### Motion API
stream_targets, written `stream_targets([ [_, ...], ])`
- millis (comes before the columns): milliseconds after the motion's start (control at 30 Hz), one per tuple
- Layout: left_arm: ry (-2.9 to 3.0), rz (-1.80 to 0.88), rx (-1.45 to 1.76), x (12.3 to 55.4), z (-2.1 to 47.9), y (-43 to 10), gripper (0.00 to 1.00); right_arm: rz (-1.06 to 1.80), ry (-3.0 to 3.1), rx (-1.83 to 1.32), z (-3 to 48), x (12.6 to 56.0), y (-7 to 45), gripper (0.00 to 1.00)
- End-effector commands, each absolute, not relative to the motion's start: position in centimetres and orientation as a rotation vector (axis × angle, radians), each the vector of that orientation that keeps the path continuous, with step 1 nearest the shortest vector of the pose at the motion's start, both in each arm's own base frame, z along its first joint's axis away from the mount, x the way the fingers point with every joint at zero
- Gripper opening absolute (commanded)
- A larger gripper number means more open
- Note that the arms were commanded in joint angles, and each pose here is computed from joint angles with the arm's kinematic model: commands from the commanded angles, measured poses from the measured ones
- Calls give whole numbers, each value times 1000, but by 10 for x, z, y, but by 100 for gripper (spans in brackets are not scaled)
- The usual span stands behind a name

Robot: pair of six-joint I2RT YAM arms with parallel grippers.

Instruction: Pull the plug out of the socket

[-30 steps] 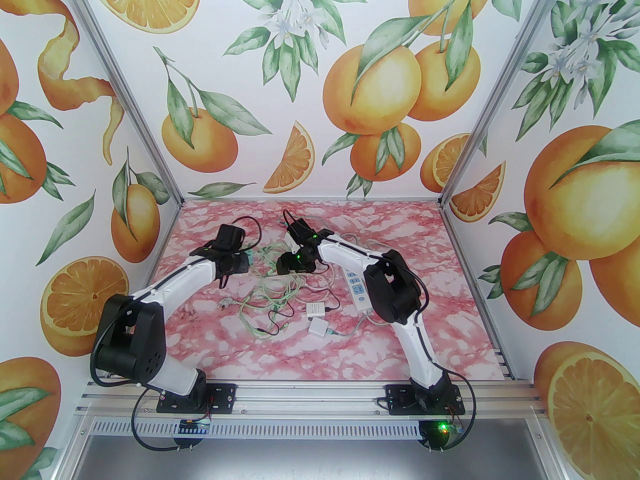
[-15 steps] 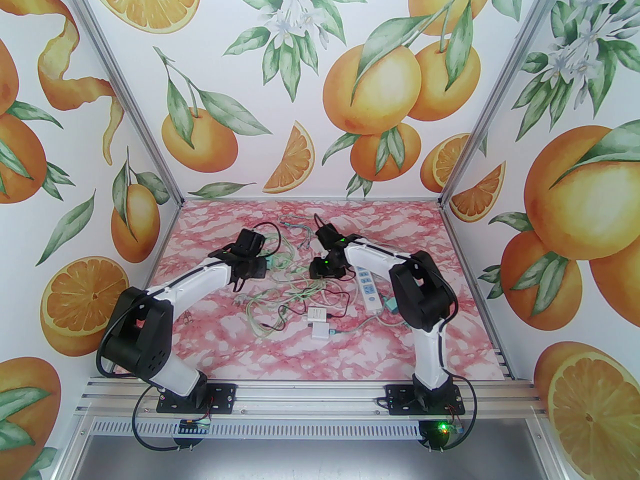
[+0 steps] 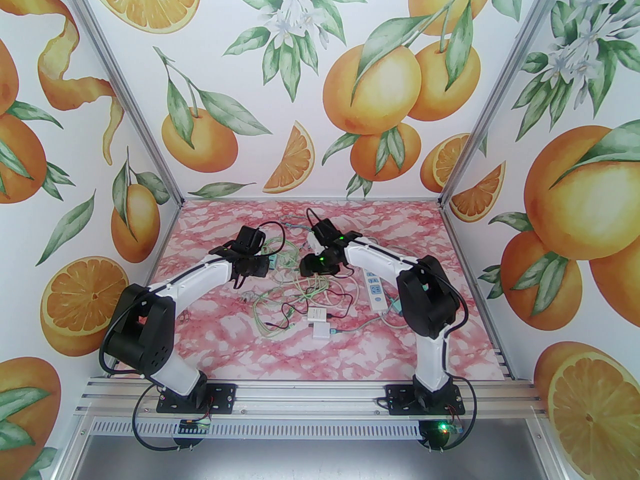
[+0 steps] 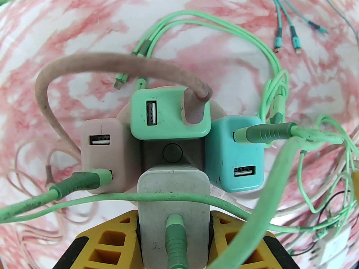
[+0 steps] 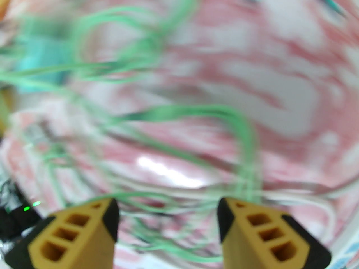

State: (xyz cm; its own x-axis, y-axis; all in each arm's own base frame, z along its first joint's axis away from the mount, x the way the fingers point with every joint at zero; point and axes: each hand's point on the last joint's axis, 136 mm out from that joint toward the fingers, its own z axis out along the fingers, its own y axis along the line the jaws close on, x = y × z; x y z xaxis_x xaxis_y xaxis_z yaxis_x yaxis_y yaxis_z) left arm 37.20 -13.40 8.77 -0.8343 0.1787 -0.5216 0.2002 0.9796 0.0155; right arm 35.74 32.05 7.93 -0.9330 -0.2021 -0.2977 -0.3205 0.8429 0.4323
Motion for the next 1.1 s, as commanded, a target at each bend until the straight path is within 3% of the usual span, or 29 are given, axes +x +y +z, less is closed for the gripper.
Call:
stream_targets([
  [0, 2553, -129, 322, 372, 95, -143, 0, 878, 2663, -353, 120, 372, 337, 66],
  [167, 2564, -160, 306, 372, 93, -147, 0, 1136, 2593, -223, 136, 371, 368, 60],
  [433, 2579, -181, 260, 370, 89, -147, 1, 1314, 2542, 79, 114, 384, 394, 45],
  [1067, 2582, -211, 263, 371, 88, -154, 1, 1425, 2547, 216, 89, 395, 423, 39],
])
